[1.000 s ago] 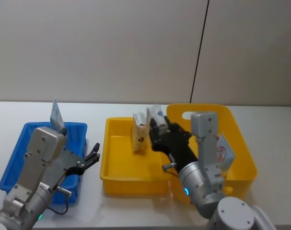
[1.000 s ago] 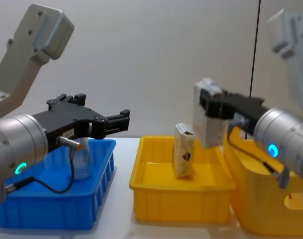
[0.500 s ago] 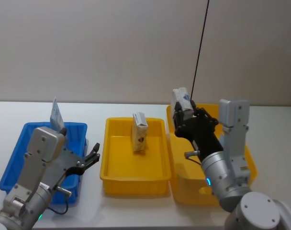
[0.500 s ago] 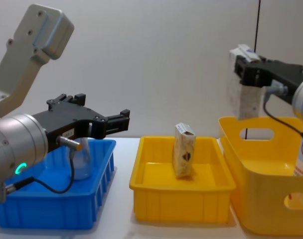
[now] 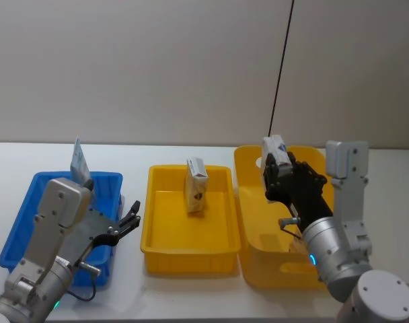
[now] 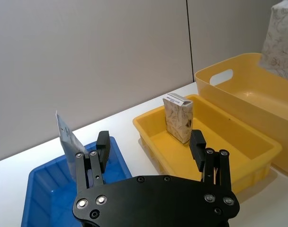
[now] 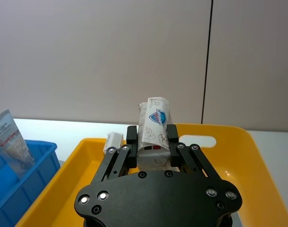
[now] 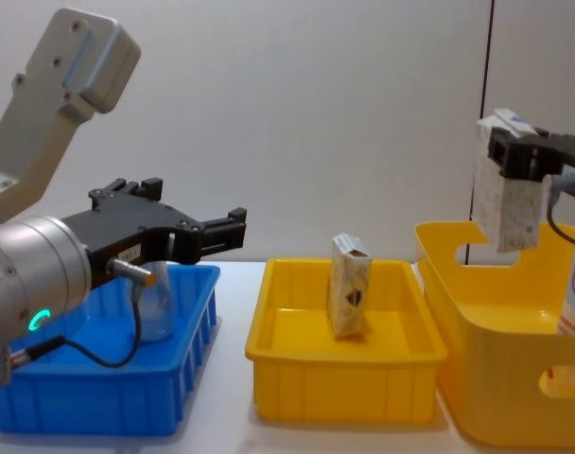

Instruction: Bimanual collaborative sorting of washing and personal care products

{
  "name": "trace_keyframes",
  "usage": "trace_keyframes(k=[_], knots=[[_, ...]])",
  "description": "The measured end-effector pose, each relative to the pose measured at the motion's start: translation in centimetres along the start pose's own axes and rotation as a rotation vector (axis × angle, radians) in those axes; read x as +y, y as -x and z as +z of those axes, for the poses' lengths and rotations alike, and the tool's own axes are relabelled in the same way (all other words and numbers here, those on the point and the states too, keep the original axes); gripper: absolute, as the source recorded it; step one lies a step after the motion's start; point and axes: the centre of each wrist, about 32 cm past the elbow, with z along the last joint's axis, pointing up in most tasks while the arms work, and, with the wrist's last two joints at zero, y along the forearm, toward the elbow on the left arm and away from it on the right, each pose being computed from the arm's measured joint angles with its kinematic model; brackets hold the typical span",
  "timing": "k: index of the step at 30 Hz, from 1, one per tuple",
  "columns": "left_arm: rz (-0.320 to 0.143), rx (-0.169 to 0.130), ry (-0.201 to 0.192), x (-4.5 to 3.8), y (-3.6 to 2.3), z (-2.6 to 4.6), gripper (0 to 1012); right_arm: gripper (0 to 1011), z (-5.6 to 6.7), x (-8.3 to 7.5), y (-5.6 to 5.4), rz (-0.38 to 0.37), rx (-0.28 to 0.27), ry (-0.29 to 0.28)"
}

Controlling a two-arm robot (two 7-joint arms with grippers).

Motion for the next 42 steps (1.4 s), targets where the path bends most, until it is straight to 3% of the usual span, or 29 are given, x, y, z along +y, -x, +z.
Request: trace_keyframes(k=[13, 33, 35, 42], knots=[[0.000, 0.000, 0.000, 0.00, 0.00, 0.00, 1001, 338, -0.5, -0.7, -0.9, 0.014, 0.024, 0.041], [0.000, 0.000, 0.000, 0.00, 0.00, 0.00, 1001, 962, -0.8, -1.1, -1.2, 0.023, 0.038, 0.053], [0.000, 0.000, 0.000, 0.00, 0.00, 0.00, 1001, 1002, -0.8, -1.1, -1.2, 0.023, 0.038, 0.053], [0.000, 0.000, 0.000, 0.00, 0.00, 0.00, 1001, 1002, -0.8, -1.1, -1.3, 0.025, 0.039, 0.055]])
